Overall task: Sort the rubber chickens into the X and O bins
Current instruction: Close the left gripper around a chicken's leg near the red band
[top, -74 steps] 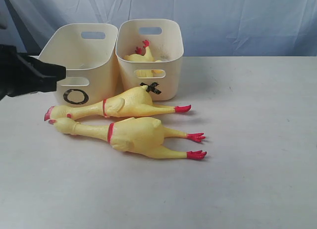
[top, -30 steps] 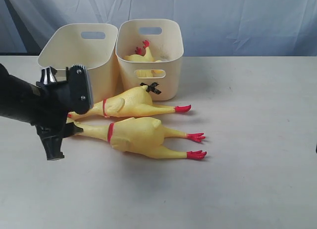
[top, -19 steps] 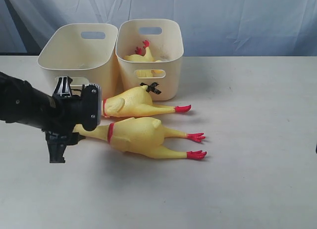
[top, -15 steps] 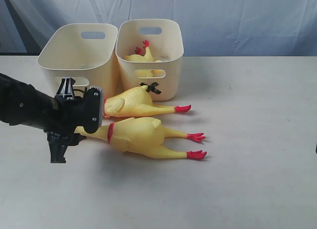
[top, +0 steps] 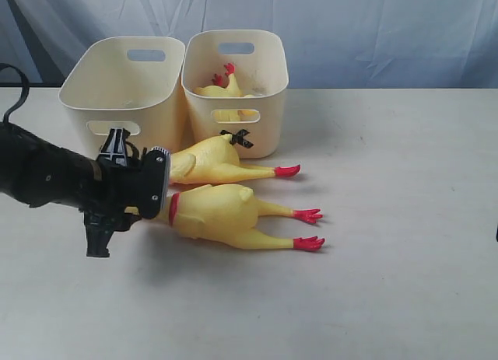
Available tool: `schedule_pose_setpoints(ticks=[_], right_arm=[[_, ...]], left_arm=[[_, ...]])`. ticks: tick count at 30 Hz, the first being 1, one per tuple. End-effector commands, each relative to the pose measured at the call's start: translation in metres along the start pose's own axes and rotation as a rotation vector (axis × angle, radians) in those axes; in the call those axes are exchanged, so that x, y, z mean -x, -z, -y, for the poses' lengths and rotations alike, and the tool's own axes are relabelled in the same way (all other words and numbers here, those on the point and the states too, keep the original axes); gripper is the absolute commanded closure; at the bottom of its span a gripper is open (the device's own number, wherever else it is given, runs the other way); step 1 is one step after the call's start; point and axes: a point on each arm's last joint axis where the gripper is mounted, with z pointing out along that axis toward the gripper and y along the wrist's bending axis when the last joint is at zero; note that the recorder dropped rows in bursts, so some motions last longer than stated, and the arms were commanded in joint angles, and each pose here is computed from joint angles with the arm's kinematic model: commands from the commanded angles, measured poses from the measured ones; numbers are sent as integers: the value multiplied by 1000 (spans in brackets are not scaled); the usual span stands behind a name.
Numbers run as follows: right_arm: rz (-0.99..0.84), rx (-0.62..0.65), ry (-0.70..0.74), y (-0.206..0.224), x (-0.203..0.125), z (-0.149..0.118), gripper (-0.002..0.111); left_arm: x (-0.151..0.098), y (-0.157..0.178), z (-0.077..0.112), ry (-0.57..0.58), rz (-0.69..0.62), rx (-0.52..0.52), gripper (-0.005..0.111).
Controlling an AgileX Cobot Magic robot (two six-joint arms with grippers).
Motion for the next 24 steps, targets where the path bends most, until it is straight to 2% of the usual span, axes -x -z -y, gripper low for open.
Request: schedule_pose_setpoints(ticks=[1,14,24], right_arm=[[-4,-6,-2,0,-2,0,108],[-11,1,-2,0,-2,-1,108],[-11,1,-2,0,-2,-1,108]], left_arm=[[2,-8,1,-31,7,4,54],[3,-19,3,-48,23,26,55],[2,-27,8,-48,17,1,56]])
